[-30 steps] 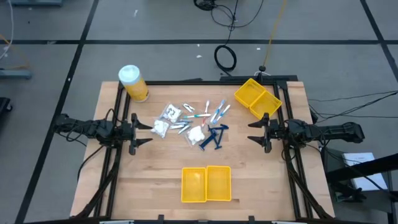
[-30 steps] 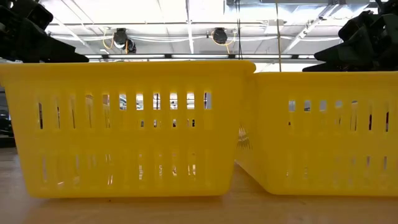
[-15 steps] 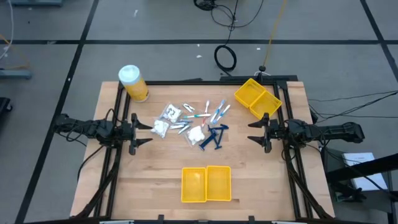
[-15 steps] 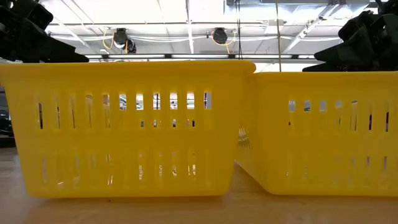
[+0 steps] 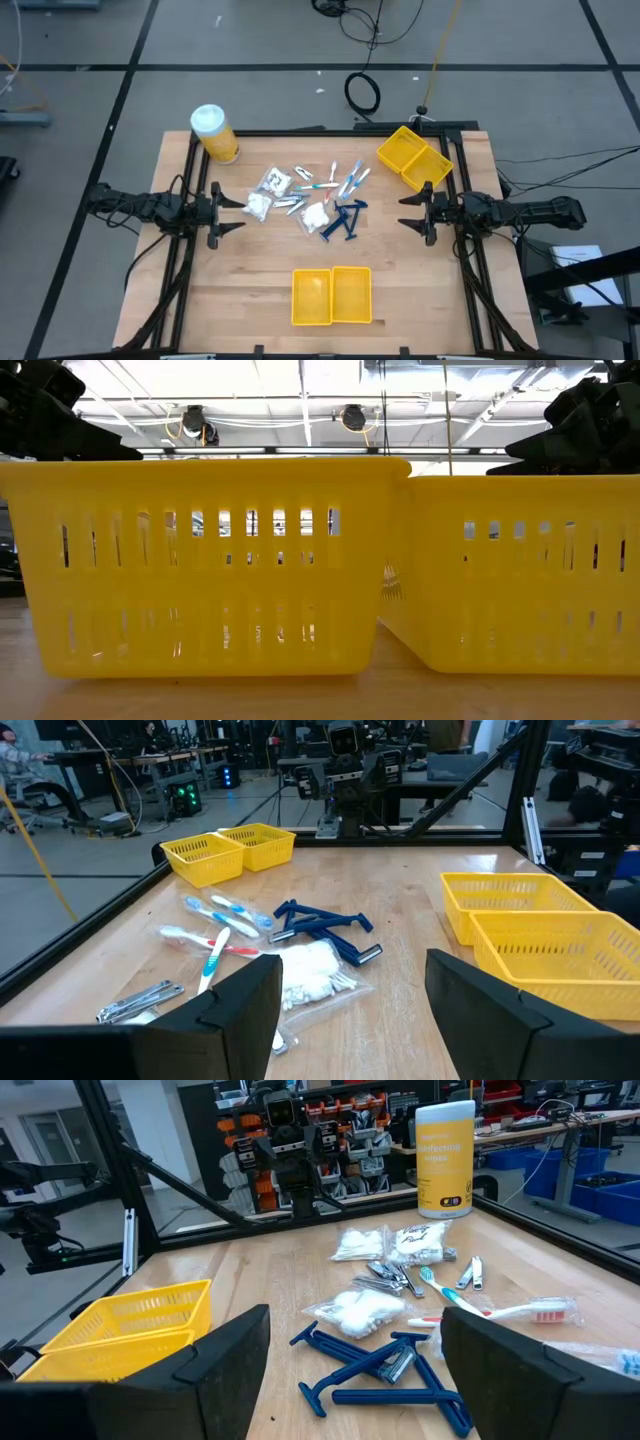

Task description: Pick & Place Travel size toiletries

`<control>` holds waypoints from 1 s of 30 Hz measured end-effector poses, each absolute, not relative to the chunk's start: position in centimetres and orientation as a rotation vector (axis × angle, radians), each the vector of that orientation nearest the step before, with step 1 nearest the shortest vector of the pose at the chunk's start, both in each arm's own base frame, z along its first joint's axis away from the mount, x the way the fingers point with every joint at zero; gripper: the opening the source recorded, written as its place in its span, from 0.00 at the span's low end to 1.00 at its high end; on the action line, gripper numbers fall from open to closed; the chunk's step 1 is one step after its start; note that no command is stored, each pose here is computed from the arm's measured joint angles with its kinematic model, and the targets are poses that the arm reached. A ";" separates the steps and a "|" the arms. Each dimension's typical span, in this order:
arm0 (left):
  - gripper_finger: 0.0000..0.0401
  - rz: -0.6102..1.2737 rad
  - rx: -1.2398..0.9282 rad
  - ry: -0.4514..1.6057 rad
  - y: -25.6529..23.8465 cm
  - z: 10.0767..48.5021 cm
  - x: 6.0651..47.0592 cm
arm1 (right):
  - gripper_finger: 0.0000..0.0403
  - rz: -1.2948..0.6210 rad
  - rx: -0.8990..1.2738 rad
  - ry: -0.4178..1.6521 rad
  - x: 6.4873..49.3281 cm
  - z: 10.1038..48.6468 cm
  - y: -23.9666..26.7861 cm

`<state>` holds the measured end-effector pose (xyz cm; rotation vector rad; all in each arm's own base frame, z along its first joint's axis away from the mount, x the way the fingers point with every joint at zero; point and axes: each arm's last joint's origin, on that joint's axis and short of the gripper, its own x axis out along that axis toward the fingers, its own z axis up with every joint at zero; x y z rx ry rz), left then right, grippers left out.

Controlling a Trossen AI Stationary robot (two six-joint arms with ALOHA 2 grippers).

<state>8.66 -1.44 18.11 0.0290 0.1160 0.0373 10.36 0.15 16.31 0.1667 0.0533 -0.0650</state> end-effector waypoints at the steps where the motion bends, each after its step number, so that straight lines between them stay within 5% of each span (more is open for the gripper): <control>1: 0.61 0.038 0.029 0.116 -1.4 18.1 8.7 | 0.69 -0.065 0.167 0.053 10.4 16.3 0.1; 30: 0.61 0.213 0.195 0.062 -0.9 18.8 8.7 | 0.69 -0.065 0.167 0.053 10.4 16.3 0.1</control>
